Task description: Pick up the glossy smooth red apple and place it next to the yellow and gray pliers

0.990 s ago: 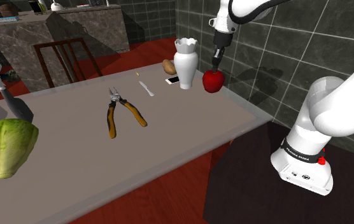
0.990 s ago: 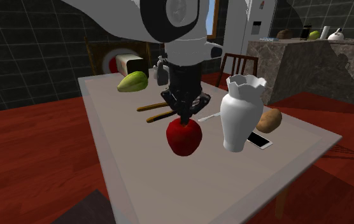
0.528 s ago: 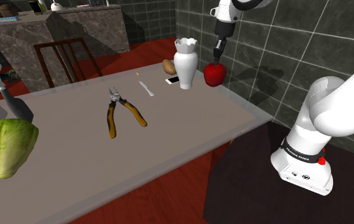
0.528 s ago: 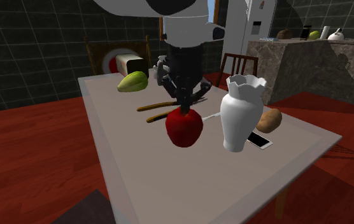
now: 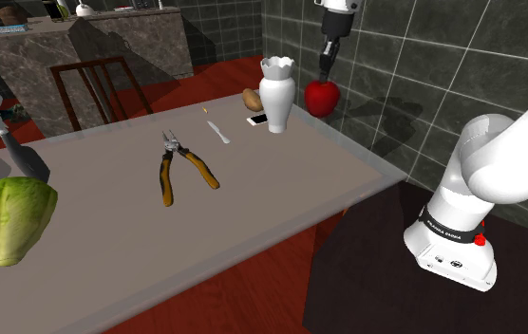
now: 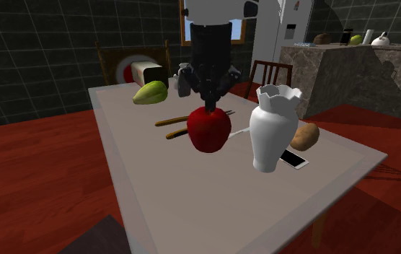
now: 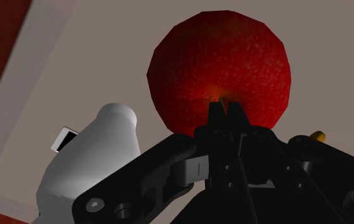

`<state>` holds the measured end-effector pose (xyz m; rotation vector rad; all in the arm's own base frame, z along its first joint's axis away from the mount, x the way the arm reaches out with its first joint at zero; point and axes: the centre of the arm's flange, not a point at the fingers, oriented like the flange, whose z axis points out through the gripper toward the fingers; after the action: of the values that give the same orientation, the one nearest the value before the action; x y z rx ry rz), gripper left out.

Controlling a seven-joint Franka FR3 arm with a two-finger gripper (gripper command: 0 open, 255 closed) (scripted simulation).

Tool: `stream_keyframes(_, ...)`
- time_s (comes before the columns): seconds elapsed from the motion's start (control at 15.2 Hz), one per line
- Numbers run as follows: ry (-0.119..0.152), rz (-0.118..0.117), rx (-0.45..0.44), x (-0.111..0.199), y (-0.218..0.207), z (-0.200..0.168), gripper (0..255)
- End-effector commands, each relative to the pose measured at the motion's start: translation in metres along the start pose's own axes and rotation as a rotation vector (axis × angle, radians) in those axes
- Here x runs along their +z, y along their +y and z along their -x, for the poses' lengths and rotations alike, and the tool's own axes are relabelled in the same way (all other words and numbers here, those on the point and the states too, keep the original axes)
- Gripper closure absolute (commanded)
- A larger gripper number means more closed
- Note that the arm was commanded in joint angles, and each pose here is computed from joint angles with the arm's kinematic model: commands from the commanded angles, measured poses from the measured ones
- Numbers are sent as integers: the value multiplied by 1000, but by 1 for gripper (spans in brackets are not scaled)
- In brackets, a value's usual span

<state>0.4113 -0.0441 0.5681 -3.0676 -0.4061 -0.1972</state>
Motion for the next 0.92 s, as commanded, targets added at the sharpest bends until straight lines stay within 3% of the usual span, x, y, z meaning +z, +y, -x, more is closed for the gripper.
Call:
stream_keyframes(0.0,0,0,0,-10,-1,-1,255)
stream_keyframes(0.07,0,0,0,-11,-1,-1,255)
stream_keyframes(0.86,0,0,0,50,13,-146,255)
